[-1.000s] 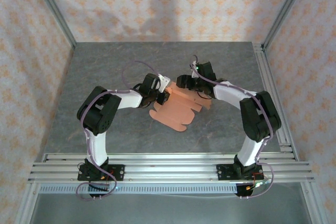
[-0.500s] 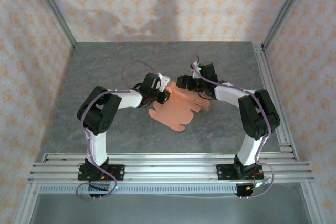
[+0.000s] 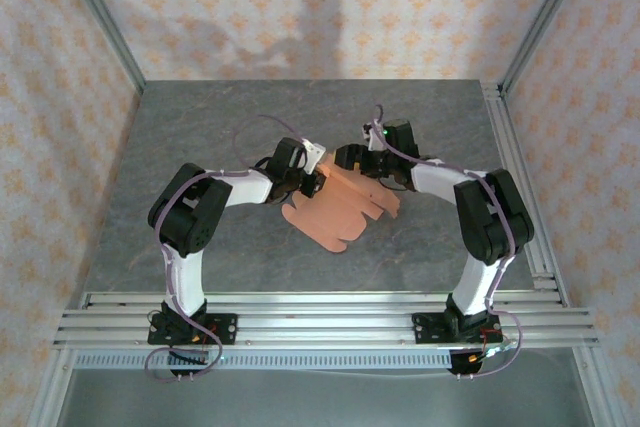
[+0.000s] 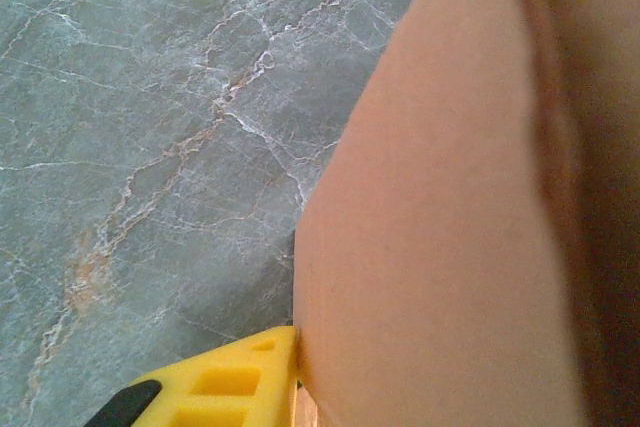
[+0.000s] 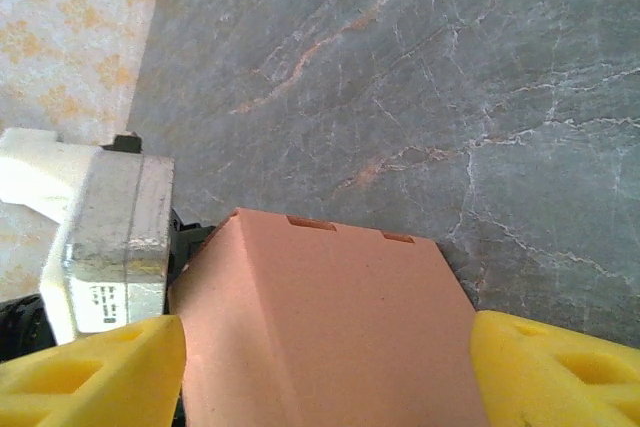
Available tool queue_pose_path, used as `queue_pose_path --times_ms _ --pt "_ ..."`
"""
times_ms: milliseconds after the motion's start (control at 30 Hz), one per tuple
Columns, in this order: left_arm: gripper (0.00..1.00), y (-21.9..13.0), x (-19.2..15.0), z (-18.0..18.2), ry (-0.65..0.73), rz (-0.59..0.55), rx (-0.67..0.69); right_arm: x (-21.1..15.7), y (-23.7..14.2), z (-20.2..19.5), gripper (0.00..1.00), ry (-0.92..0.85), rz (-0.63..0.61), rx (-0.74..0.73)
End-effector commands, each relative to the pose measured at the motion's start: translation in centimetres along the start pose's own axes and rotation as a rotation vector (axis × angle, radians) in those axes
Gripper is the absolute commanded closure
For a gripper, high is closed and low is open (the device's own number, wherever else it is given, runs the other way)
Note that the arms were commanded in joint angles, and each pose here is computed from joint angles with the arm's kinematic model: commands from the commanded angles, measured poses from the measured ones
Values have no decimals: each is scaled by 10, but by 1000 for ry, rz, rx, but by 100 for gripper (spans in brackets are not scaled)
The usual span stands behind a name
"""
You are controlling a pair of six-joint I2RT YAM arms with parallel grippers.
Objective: Fold the paper box
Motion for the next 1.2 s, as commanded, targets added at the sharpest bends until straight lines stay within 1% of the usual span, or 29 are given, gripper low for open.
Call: queue_pose_path --times_ms 0,67,133,233,333,433,600,733,867,1033,1100,1167 --pt "80 3 7 -5 4 -16 -21 -2 4 -8 30 -26 64 -64" --pt "80 3 8 -5 2 -20 -21 -5 5 -14 32 -33 99 -104" --pt "79 2 9 -6 5 -26 -24 -7 5 -17 32 -36 99 -113" --pt "78 0 9 -5 17 -71 -18 -7 5 -16 33 -36 95 -111" --pt "76 -4 11 -5 33 -140 -15 -7 5 -17 33 -31 97 -114" --pt "75 -4 9 -3 16 -166 -5 -7 5 -16 33 -28 103 -107" --pt "71 -6 7 1 -21 -207 34 -8 6 -14 33 -16 121 -85" --pt "68 -8 9 0 -37 -241 24 -11 9 -13 34 13 141 -63" --pt "66 -12 8 -2 -28 -263 16 -12 13 -10 35 63 154 -10" --pt "66 -13 2 -1 -13 -251 36 -14 14 -4 36 99 173 46" --pt "66 -23 9 -3 -7 -278 33 -17 12 1 36 106 192 80" --pt "66 -27 8 -4 -10 -288 30 -19 9 6 36 105 194 95"
Point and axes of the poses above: each hand's point on the last joint's axis, 136 mm out from that joint toward the fingers, its own y axis out along the fingers, its own z axis along the line the jaws close on, x = y × z, the point moved 5 cm from there along -y, back along the fingers, and after that the axes turned 3 degrees about y, right-handed, at the moved point
